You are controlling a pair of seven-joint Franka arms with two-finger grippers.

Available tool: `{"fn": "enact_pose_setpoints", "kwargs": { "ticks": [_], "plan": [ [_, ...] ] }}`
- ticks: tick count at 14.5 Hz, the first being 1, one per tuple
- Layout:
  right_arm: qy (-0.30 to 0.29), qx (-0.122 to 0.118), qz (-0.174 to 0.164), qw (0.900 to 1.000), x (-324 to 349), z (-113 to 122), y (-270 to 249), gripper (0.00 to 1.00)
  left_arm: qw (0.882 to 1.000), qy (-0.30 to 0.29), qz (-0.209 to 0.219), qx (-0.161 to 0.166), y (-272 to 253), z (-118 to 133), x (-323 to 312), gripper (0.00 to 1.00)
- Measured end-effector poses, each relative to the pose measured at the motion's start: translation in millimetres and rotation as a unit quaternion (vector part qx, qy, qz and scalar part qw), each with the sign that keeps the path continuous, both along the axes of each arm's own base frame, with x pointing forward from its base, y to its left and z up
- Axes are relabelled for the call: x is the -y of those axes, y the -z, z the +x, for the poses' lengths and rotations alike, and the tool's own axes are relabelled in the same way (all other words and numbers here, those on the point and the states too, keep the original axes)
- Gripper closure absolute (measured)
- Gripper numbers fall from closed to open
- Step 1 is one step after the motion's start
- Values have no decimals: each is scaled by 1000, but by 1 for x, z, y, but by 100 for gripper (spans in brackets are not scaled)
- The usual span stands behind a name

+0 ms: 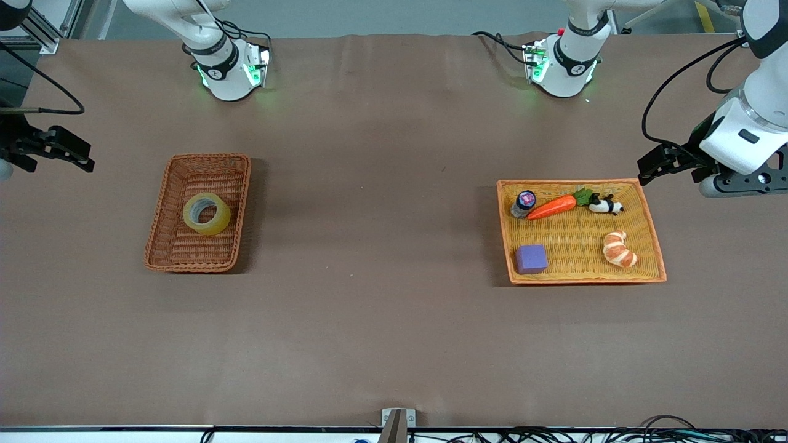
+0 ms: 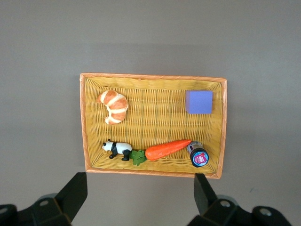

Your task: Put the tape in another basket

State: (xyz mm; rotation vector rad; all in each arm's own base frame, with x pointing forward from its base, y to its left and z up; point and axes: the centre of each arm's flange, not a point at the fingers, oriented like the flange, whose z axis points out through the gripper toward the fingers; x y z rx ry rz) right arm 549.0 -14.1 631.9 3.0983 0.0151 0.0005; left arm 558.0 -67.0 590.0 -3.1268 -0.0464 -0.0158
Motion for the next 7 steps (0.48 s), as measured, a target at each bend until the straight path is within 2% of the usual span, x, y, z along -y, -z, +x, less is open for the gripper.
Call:
{"fn": "enact_pose_setpoints", "kwargs": {
  "ticks": [7],
  "plan": [
    [-5, 4, 3, 1000, -5, 1, 0, 0, 1000, -1, 0, 0, 0, 0, -1, 0]
  ]
}}
